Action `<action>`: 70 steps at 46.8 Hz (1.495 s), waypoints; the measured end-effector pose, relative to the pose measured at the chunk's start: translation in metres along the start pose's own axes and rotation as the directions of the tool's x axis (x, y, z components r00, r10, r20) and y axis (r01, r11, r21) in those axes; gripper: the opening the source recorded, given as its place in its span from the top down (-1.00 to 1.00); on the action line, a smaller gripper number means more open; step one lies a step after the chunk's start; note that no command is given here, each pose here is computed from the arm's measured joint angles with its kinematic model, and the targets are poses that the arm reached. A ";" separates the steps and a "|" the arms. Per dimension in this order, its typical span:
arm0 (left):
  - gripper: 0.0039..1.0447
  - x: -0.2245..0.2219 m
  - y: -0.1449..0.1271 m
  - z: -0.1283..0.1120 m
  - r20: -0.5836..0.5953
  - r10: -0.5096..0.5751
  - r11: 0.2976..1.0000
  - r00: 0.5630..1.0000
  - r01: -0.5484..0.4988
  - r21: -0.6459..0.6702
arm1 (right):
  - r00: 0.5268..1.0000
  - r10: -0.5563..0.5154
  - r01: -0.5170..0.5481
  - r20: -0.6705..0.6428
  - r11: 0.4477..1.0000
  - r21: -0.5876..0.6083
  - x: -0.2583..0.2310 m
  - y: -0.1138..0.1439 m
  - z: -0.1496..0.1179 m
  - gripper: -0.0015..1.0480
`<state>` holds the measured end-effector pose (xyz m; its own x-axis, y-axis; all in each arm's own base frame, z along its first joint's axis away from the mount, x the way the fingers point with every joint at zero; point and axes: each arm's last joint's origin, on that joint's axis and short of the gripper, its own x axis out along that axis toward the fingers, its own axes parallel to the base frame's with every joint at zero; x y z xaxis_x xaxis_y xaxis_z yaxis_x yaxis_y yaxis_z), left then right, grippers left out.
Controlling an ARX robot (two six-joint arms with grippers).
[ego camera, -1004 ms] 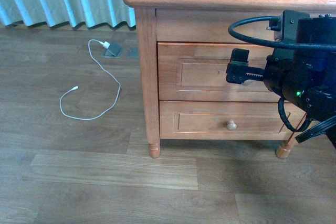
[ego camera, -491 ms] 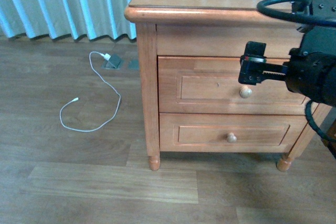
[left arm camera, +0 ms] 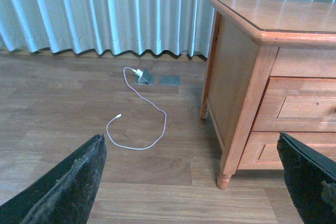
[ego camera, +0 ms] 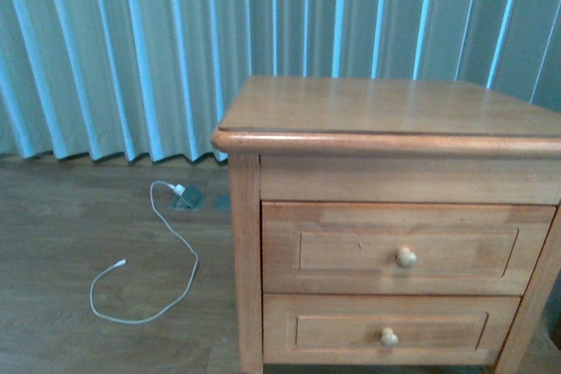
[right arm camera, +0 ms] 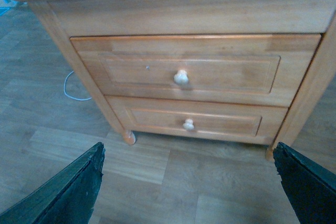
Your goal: Put charger into drawer
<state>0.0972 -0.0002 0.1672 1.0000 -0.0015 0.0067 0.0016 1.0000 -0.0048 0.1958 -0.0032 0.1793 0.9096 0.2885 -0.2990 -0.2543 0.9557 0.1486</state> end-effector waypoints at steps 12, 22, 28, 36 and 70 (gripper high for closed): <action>-0.89 0.000 0.000 0.000 0.000 0.000 1.000 1.000 0.000 0.000 | 0.994 -0.057 0.058 0.094 0.998 -0.011 -0.061 0.004 -0.011 -0.84; -0.89 0.000 0.000 0.000 0.000 0.000 1.000 1.000 0.000 0.000 | 0.953 -0.194 0.211 0.232 0.976 -0.049 -0.060 0.005 -0.016 -0.61; -0.89 0.000 0.000 0.000 0.000 0.001 1.000 1.000 -0.001 0.000 | 0.908 -0.262 0.293 0.326 0.955 -0.050 -0.064 0.009 -0.018 -0.20; -0.89 0.000 0.000 0.000 0.000 0.001 1.000 1.000 -0.001 0.000 | 0.911 -0.255 0.288 0.325 0.956 -0.056 -0.066 0.021 -0.028 0.61; -0.89 0.000 0.000 0.000 0.000 0.001 1.000 1.000 -0.001 0.000 | 0.907 -0.255 0.290 0.335 0.955 -0.058 -0.084 0.026 -0.045 0.97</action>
<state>0.0972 -0.0002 0.1672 1.0000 -0.0004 0.0067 0.0004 1.0000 -0.0048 0.0977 -0.0003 0.1656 1.0000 -0.0023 0.0063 0.0023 1.0000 0.0006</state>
